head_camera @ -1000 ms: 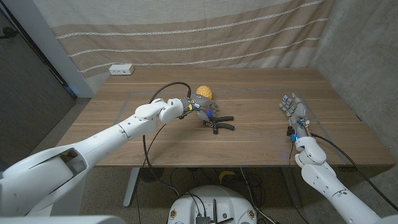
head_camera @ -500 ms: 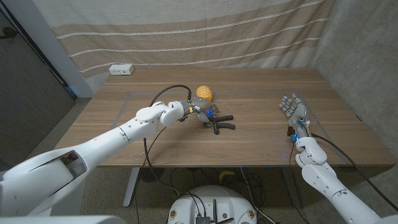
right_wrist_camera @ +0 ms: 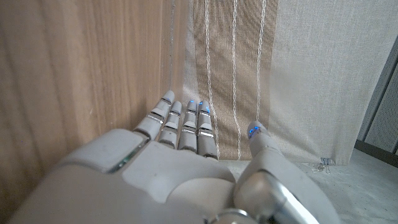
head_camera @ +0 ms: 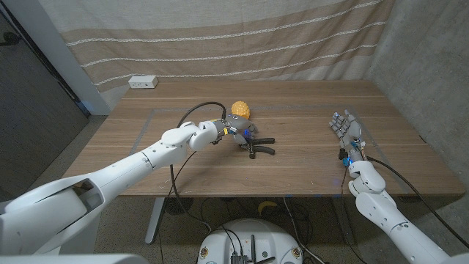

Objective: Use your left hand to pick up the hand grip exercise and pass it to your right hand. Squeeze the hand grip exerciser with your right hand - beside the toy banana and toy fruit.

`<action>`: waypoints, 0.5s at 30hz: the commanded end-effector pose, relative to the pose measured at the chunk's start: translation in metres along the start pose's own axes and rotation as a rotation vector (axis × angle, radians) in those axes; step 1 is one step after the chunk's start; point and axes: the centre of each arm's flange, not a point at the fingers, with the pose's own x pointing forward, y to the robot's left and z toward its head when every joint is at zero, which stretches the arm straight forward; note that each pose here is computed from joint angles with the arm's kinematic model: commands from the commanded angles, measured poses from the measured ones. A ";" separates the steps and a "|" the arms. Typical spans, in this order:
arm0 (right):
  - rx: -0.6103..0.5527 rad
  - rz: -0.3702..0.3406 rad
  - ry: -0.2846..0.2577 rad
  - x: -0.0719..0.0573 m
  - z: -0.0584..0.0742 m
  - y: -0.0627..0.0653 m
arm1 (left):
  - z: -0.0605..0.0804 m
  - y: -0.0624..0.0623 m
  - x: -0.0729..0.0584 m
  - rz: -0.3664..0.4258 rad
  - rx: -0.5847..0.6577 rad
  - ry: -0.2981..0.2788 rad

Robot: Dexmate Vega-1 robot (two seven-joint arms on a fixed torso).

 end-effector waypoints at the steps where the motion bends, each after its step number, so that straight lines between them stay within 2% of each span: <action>1: -0.005 -0.006 0.001 0.000 0.000 -0.001 | -0.002 -0.005 0.003 -0.016 -0.019 0.012; 10: -0.008 -0.009 0.000 0.000 0.000 -0.001 | -0.004 -0.006 0.004 -0.015 -0.043 0.048; 15: -0.012 -0.011 -0.003 0.000 0.001 -0.001 | -0.006 -0.003 0.004 0.000 -0.103 0.061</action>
